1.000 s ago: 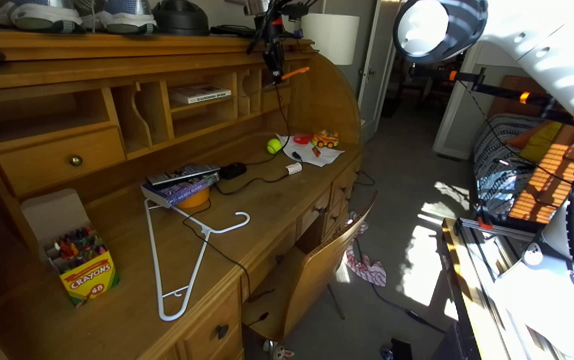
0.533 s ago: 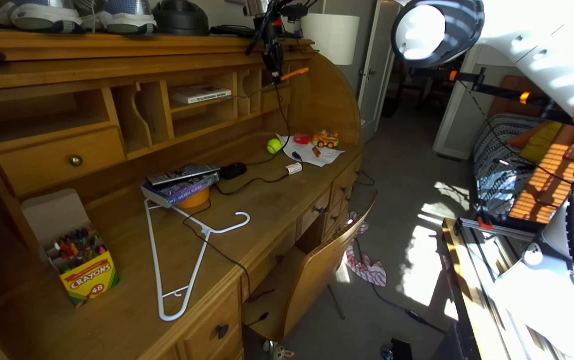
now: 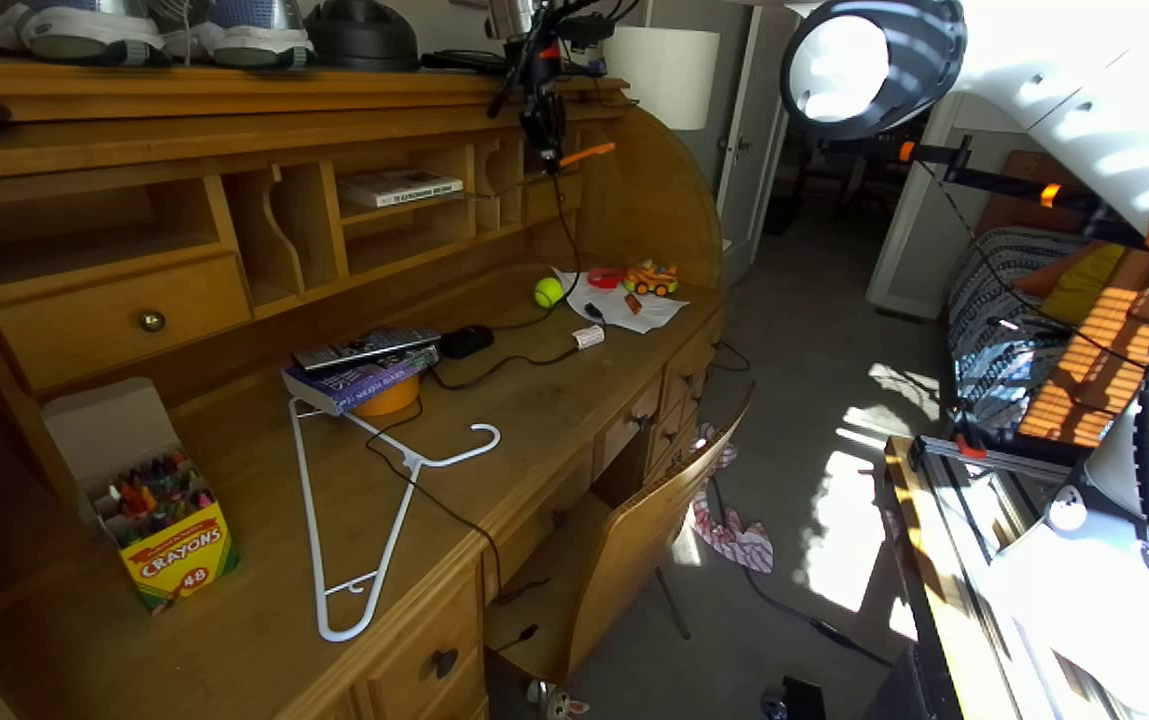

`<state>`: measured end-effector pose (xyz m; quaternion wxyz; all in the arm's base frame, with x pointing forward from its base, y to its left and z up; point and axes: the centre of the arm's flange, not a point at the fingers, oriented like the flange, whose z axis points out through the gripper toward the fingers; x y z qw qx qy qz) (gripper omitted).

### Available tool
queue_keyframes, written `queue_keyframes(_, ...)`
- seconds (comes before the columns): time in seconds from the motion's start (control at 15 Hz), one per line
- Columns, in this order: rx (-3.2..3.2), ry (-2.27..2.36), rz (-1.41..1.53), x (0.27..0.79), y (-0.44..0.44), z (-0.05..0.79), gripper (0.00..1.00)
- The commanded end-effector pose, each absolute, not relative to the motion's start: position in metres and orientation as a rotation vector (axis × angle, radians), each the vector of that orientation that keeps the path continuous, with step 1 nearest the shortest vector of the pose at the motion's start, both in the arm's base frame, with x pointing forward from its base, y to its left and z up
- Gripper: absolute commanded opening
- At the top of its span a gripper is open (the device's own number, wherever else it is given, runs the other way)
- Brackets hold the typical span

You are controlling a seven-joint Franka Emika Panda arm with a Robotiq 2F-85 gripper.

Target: Use the spatula to place the white book on the desktop.

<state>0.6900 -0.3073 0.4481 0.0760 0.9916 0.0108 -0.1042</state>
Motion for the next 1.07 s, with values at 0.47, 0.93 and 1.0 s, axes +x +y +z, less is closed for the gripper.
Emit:
queue_keyframes(0.47,3.018,-0.139,-0.224,0.749,-0.321,0.465,0.05)
queue_keyframes(0.93,3.038,-0.252,-0.134,0.766,-0.326,0.467,0.05)
queue_keyframes(1.0,3.043,-0.270,-0.118,0.767,-0.328,0.467,0.05)
